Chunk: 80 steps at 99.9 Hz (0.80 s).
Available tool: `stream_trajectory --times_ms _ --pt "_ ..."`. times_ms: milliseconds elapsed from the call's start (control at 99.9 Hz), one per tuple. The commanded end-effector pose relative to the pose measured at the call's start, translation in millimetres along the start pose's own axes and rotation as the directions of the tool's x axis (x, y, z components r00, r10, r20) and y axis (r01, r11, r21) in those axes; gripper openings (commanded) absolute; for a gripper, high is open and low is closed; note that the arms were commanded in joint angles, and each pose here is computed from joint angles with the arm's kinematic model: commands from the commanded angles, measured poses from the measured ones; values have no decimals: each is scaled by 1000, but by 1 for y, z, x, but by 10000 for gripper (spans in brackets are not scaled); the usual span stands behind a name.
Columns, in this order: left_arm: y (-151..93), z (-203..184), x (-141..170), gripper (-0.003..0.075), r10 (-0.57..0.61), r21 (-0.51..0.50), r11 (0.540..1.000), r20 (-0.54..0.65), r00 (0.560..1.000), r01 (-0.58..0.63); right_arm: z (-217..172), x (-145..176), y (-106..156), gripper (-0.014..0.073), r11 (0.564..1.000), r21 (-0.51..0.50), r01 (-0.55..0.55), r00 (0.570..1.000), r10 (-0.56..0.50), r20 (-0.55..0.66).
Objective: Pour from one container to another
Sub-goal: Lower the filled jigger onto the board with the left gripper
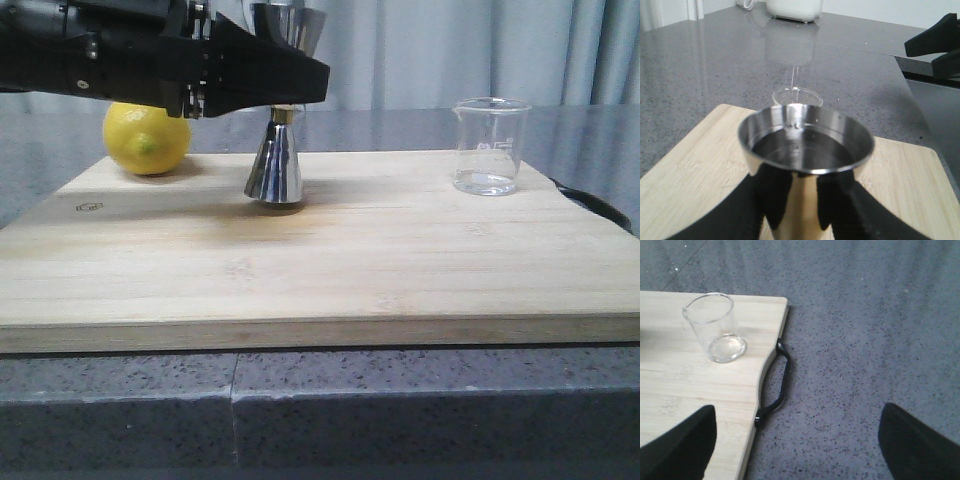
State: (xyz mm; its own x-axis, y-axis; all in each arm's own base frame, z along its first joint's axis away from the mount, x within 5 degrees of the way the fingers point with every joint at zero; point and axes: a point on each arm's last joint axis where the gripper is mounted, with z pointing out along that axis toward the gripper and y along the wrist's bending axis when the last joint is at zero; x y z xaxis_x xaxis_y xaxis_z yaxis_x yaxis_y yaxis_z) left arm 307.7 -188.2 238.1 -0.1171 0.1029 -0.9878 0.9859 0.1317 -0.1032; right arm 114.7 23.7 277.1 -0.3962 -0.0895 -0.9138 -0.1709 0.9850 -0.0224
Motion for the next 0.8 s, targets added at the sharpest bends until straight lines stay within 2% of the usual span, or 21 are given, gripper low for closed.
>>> stream_trajectory --times_ms 0,60,791 --pt "-4 1 -24 185 13 31 999 133 991 -17 -4 -14 2 575 1000 -19 21 995 -19 94" --pt "-4 2 -20 185 -4 57 998 142 990 -4 -4 -14 2 575 1000 -19 21 995 -19 94" --pt "-3 2 -20 186 38 51 998 144 989 -46 -4 -14 2 575 1000 -20 21 995 -19 96"
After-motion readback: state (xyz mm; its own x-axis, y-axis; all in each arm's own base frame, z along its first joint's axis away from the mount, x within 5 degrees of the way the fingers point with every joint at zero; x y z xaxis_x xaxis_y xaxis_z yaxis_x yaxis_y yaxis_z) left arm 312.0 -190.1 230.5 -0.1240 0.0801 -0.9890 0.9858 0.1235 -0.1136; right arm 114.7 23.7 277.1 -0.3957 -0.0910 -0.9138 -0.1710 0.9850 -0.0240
